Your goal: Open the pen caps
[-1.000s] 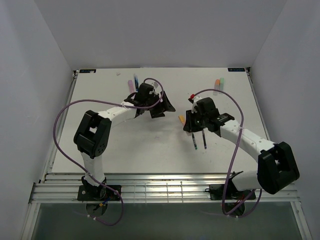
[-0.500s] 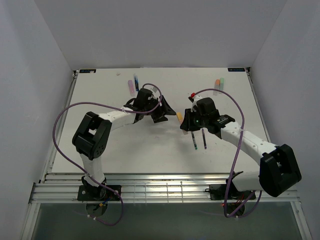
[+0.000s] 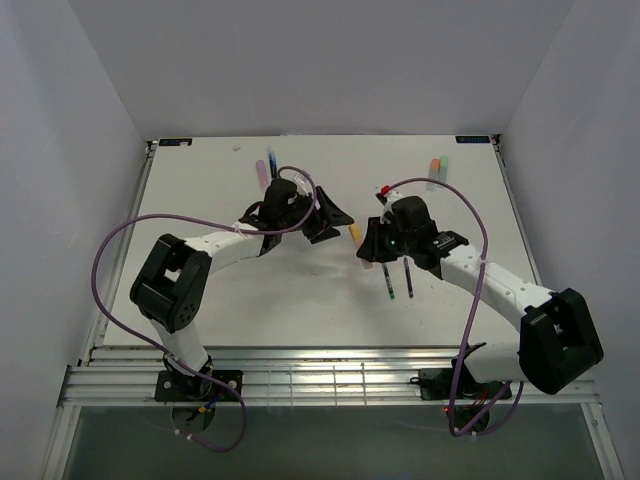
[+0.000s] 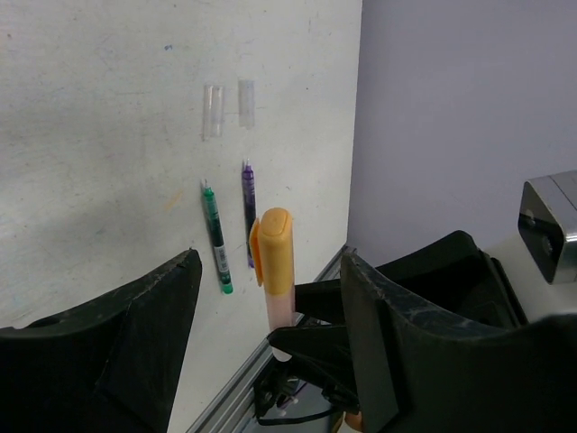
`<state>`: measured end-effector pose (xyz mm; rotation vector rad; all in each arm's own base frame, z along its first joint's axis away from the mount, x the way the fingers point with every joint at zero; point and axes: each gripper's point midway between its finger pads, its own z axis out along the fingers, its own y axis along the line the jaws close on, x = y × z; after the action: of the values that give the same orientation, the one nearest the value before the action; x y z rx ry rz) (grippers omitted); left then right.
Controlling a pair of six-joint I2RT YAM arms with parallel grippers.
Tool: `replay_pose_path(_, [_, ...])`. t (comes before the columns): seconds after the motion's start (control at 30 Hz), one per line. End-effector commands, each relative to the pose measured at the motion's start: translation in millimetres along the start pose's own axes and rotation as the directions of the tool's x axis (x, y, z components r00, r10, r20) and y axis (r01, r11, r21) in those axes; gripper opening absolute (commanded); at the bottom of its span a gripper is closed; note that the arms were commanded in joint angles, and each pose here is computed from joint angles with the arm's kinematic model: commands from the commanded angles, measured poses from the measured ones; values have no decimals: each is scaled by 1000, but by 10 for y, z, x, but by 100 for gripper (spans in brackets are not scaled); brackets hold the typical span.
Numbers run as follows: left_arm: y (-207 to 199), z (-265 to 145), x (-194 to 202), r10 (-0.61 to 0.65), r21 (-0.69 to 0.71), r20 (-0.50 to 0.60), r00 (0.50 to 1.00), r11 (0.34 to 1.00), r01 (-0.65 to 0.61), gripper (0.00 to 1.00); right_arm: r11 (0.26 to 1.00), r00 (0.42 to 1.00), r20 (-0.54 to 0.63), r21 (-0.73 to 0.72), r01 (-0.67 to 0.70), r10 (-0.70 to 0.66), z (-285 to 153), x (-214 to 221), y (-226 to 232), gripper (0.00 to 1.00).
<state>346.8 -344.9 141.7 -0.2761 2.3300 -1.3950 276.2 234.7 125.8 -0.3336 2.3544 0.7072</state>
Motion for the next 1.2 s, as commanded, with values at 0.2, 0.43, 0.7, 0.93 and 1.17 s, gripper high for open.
replay_pose_path(0.2, [-379,-1,163,45,120,-41,998,992,-40,72,993,998,63,-116,-10,17,-6,-159,281,8])
replay_pose_path(0.43, [-366,13,189,47,117,-43,998,992,-42,60,991,997,76,-136,-17,27,-30,-190,331,8])
replay_pose_path(0.7, [-373,31,163,51,116,-34,998,992,-46,38,990,997,73,-141,-19,29,-81,-120,328,8])
replay_pose_path(0.93, [-389,33,156,60,121,-37,998,991,-55,14,992,996,83,-122,-5,15,-53,-179,300,38])
replay_pose_path(1.17, [-397,38,165,58,126,-46,997,991,-52,0,992,998,68,-128,3,5,67,-273,332,45])
